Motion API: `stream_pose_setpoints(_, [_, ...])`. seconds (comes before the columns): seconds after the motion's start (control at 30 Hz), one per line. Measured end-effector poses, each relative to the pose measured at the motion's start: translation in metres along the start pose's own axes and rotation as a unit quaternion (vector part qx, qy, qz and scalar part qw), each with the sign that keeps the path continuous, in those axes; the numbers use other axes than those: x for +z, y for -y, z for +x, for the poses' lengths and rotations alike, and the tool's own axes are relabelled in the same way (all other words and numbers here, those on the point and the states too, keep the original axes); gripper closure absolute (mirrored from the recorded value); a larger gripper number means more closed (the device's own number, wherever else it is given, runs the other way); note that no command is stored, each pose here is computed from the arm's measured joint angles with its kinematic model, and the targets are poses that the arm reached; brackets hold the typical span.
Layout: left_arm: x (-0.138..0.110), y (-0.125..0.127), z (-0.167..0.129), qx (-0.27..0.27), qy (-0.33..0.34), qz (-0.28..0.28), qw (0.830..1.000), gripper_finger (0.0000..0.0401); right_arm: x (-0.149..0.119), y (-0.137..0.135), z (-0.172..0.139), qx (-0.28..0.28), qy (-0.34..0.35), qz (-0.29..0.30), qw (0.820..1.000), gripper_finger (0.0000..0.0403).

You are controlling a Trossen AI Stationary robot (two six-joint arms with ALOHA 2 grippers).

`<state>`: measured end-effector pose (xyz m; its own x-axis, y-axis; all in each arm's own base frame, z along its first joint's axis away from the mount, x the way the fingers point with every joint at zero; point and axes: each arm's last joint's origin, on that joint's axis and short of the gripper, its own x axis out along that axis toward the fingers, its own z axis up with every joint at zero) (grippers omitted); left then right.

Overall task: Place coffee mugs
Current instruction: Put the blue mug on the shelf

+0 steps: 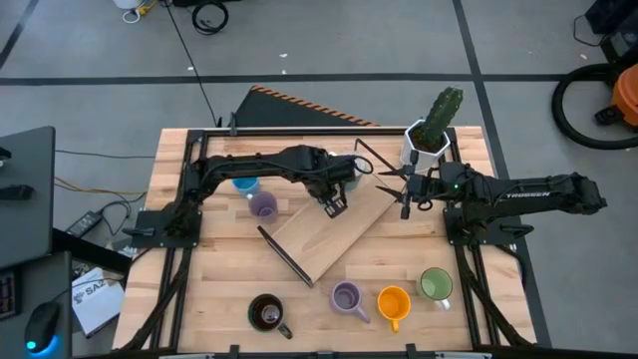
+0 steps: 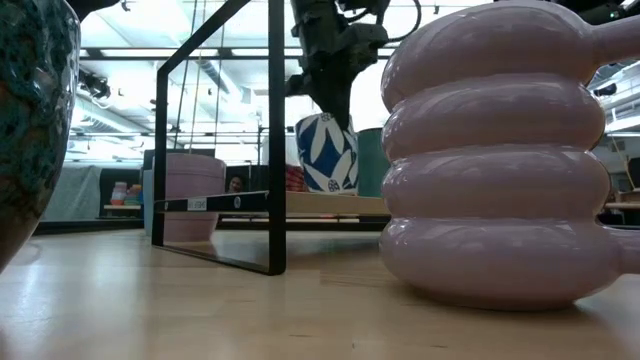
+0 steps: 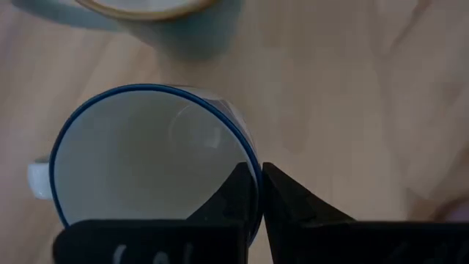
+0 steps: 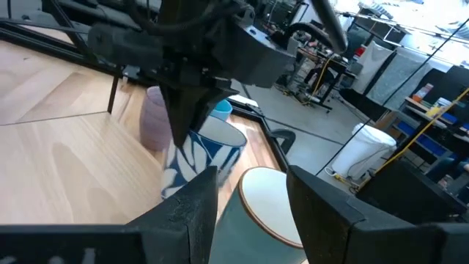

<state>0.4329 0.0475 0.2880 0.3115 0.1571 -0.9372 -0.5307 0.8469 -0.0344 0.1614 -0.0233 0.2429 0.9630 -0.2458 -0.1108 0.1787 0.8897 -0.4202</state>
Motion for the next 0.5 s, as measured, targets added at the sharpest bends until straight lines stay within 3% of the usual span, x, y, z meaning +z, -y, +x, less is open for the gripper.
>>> stream_pose_setpoints(0.5, [-0.002,0.011,0.014,0.016,0.004,0.026,1.000,0.0376,0.000,0.000,0.000,0.003,0.001,0.001,1.000,0.0234])
